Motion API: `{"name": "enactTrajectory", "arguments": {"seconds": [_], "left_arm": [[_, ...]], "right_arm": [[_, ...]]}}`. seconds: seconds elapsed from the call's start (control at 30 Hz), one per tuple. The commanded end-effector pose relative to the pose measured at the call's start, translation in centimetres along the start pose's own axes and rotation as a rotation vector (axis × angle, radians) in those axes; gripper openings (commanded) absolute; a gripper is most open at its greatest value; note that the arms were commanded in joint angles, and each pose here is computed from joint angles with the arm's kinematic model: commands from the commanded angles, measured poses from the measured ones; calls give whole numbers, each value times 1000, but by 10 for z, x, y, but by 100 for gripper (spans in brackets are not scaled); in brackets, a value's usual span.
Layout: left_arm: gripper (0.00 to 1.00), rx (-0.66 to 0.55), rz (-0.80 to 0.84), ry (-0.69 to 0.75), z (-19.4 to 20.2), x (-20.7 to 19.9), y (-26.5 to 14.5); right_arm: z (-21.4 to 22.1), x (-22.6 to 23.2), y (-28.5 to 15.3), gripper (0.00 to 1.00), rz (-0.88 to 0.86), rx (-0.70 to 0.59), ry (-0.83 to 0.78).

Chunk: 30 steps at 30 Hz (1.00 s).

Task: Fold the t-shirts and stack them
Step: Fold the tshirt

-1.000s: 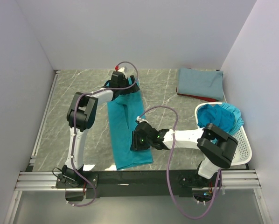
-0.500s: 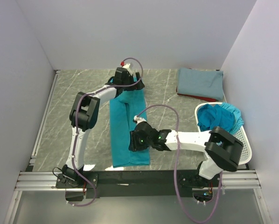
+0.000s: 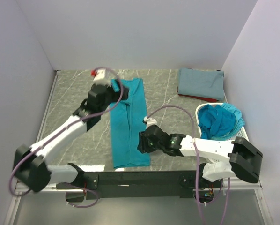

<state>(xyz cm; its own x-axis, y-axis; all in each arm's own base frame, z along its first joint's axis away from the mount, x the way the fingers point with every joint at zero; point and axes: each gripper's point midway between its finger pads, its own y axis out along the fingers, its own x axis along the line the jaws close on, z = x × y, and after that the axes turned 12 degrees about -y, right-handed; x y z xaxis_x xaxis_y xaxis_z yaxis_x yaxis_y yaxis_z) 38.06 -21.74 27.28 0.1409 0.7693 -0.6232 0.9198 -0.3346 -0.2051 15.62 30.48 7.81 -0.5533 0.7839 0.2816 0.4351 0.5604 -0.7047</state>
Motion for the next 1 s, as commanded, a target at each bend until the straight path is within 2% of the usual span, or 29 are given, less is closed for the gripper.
{"name": "enactTrajectory", "arguments": {"seconds": [0.0, 0.03, 0.1, 0.13, 0.17, 0.33, 0.4, 0.5, 0.63, 0.87, 0.97], "left_arm": [[94, 24, -296, -43, 48, 80, -37], [94, 3, -329, -72, 54, 92, -55], [94, 66, -362, -53, 86, 106, -79], [94, 49, -347, -86, 89, 100, -91], [94, 82, -387, -80, 101, 111, -103], [93, 168, -391, -129, 140, 113, -141], [93, 184, -446, -102, 151, 125, -154], [93, 210, -456, -142, 171, 121, -167], [93, 254, -441, -126, 197, 109, -185], [96, 249, -502, -95, 220, 109, -206], [96, 243, -500, -141, 227, 111, -208]], "right_arm": [[7, -18, -14, 45, 78, -38, 41], [12, -24, -16, 47, 87, -48, 51], [23, -30, -17, 47, 91, -47, 77], [26, -31, -17, 48, 96, -44, 94], [28, -31, -17, 47, 91, -46, 101], [45, -28, -21, 47, 74, -25, 119], [49, -25, -24, 48, 58, -37, 124], [57, -19, -27, 47, 35, -39, 139], [71, -24, -31, 47, 48, -29, 144], [78, -23, -38, 47, 30, -37, 123], [78, -23, -36, 47, 32, -35, 116]]}}
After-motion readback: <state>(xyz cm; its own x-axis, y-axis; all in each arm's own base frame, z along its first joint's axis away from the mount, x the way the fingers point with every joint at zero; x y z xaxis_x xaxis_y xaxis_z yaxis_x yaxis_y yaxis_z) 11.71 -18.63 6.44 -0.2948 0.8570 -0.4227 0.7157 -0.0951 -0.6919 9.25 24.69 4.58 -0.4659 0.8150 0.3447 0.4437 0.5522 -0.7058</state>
